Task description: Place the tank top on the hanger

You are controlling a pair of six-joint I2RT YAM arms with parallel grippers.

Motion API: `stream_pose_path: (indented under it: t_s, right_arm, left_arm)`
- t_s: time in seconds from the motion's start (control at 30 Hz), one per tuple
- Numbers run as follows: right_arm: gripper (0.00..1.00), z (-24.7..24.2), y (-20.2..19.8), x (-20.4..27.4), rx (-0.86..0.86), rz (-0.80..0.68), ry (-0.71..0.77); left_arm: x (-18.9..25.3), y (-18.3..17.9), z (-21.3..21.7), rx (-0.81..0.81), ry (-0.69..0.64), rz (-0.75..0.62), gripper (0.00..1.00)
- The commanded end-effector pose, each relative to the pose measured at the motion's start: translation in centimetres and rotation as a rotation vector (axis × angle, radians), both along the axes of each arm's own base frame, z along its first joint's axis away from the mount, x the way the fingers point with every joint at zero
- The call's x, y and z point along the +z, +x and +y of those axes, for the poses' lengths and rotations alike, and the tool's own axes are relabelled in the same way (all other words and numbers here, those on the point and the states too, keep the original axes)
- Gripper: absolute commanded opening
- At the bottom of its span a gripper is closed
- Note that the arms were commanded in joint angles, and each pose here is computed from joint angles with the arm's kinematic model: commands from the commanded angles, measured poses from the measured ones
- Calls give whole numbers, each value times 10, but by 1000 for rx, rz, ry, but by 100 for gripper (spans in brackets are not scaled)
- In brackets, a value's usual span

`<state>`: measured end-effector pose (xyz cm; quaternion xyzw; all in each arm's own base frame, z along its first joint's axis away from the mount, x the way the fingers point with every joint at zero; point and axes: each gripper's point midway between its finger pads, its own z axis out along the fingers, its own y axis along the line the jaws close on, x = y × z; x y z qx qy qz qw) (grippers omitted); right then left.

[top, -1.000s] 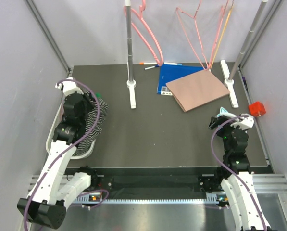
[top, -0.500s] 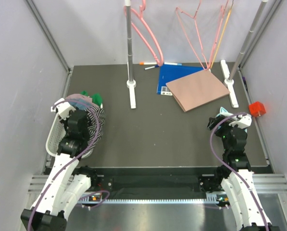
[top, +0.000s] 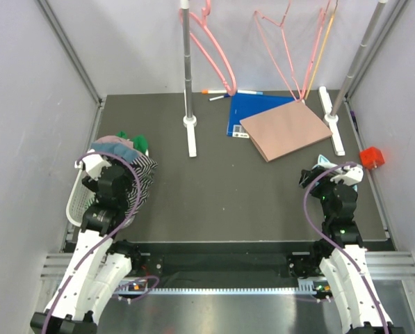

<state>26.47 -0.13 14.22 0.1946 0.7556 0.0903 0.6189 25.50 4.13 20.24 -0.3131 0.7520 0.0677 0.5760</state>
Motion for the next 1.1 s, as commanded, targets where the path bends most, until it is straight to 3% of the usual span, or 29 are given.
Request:
stream_pose_path:
  t_s: [0.0,0.3,0.67,0.8,0.93,0.97,1.07]
  right_arm:
    - [100,0,7,27,4,-69,7]
    - [100,4,11,26,28,-60,8]
    - [100,6,13,24,40,-50,8]
    - [100,7,13,24,43,-47,7]
    - [100,7,13,24,46,-47,7]
    - [100,7,13,24,47,-47,8]
    - [100,8,13,25,49,-49,8]
  left_arm:
    - [12,-5,-7,-36,-38,-20,80]
    - [39,-2,-21,-138,-40,-52,87]
    - [25,-7,-24,-165,-33,59,69]
    - [24,-10,-18,-126,-23,75,69]
    - [20,-8,-20,-137,-26,88,40]
    - [19,-7,-21,-141,-27,92,22]
    - [26,-5,-24,-157,-33,69,0]
